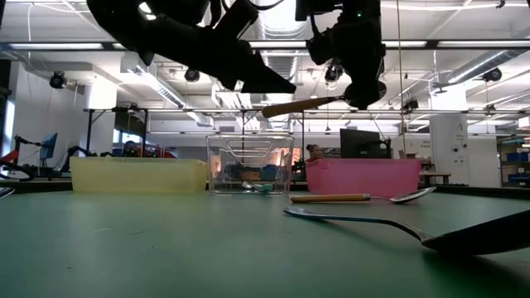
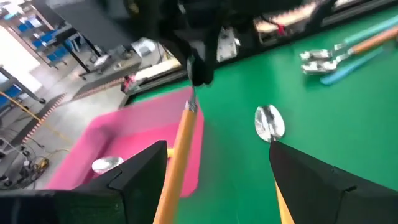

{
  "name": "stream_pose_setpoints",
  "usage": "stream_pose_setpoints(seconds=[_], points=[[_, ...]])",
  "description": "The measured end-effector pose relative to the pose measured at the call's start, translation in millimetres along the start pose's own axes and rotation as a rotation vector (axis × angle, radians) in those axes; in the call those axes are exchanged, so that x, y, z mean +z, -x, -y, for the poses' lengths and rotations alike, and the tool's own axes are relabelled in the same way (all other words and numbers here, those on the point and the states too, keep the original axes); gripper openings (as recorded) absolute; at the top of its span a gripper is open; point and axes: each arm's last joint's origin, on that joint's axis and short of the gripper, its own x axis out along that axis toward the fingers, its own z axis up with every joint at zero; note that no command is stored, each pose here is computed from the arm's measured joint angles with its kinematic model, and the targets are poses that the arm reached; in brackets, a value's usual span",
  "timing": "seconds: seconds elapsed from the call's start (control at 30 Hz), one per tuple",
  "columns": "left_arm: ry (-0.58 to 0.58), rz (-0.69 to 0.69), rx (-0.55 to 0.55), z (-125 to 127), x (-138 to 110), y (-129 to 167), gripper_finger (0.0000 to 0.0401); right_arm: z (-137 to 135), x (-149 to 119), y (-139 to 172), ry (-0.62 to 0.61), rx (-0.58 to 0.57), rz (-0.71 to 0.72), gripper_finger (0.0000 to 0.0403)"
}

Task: Sort silverware by color (type)
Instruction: Put the yellow spoon into the red bin

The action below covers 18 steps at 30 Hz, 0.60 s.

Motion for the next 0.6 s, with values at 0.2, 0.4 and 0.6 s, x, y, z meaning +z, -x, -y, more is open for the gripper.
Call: stream_pose_setpoints(seconds=[0.2, 0.4, 0.6], points=[[0.058, 0.013, 0.048, -11.7, -2.3, -3.2, 0.0264, 0.0, 0.1, -0.1, 0.000, 0.000, 0.001, 0.0012], [0.070, 0.028, 0.003, -14.5, -6.1, -6.6, 0.0264, 0.0, 0.3, -0.1, -0.004, -0.002, 0.004, 0.0012], [0.070, 0.018, -0.017, -7.1, -19.1, -18.2, 0.0263, 0.0, 0.3, -0.1, -0.004, -0.002, 0.003, 0.0012]])
